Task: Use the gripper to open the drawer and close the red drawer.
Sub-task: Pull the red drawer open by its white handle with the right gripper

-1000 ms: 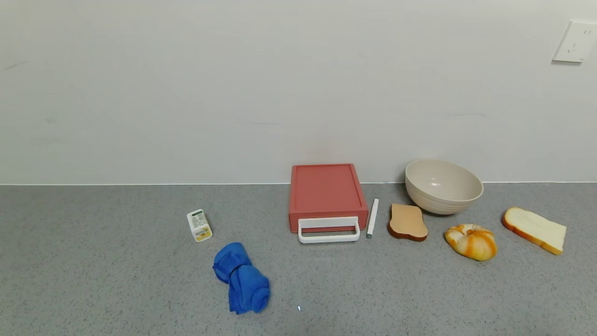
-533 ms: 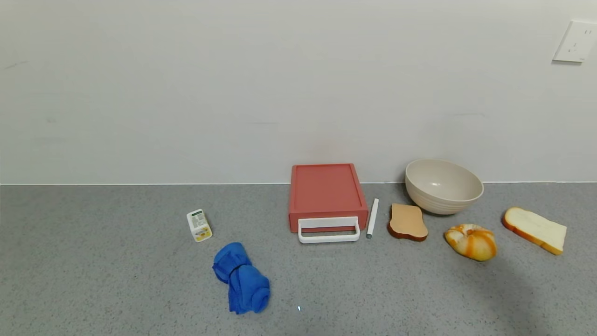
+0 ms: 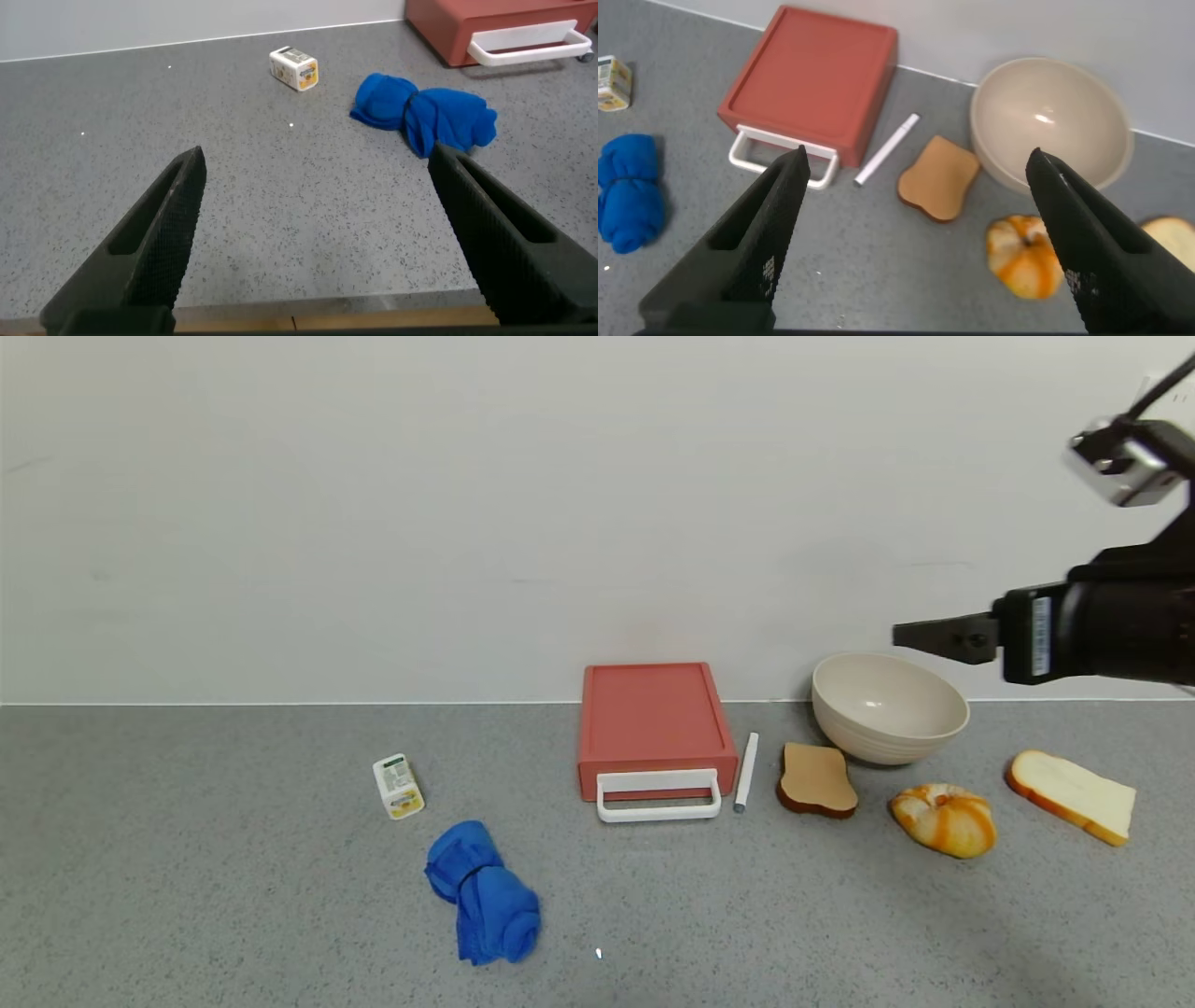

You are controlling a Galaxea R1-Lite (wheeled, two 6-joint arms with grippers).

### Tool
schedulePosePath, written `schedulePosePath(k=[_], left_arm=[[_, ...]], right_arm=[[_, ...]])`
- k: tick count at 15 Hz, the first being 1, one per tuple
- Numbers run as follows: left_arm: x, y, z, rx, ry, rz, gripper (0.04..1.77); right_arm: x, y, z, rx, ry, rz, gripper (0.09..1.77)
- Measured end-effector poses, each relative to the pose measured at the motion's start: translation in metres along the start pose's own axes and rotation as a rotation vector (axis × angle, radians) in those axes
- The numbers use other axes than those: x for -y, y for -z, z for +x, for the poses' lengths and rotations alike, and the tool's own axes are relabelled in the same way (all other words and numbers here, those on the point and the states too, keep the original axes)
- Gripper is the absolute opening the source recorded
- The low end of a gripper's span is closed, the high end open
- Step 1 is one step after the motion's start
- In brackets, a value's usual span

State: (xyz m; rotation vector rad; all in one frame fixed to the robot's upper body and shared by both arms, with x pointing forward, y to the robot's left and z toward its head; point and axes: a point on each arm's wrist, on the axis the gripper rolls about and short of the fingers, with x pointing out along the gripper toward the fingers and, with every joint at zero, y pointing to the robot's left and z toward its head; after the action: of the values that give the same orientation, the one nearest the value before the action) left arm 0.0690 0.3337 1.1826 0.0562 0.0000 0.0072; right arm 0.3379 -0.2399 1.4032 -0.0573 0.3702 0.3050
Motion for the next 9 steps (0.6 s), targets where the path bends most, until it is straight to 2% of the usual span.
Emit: schedulePosePath(k=[5, 9], left_arm=[[0.0, 0.0, 0.0, 0.001, 0.0, 0.0, 1.72], [0.0, 0.0, 0.0, 0.001, 0.0, 0.0, 1.72]], right_arm=[[-0.061, 0.008, 0.074, -0.101, -0.042, 0.012, 1.71], [-0.11, 0.038, 0.113, -0.184, 0.003, 0.079, 1.71]])
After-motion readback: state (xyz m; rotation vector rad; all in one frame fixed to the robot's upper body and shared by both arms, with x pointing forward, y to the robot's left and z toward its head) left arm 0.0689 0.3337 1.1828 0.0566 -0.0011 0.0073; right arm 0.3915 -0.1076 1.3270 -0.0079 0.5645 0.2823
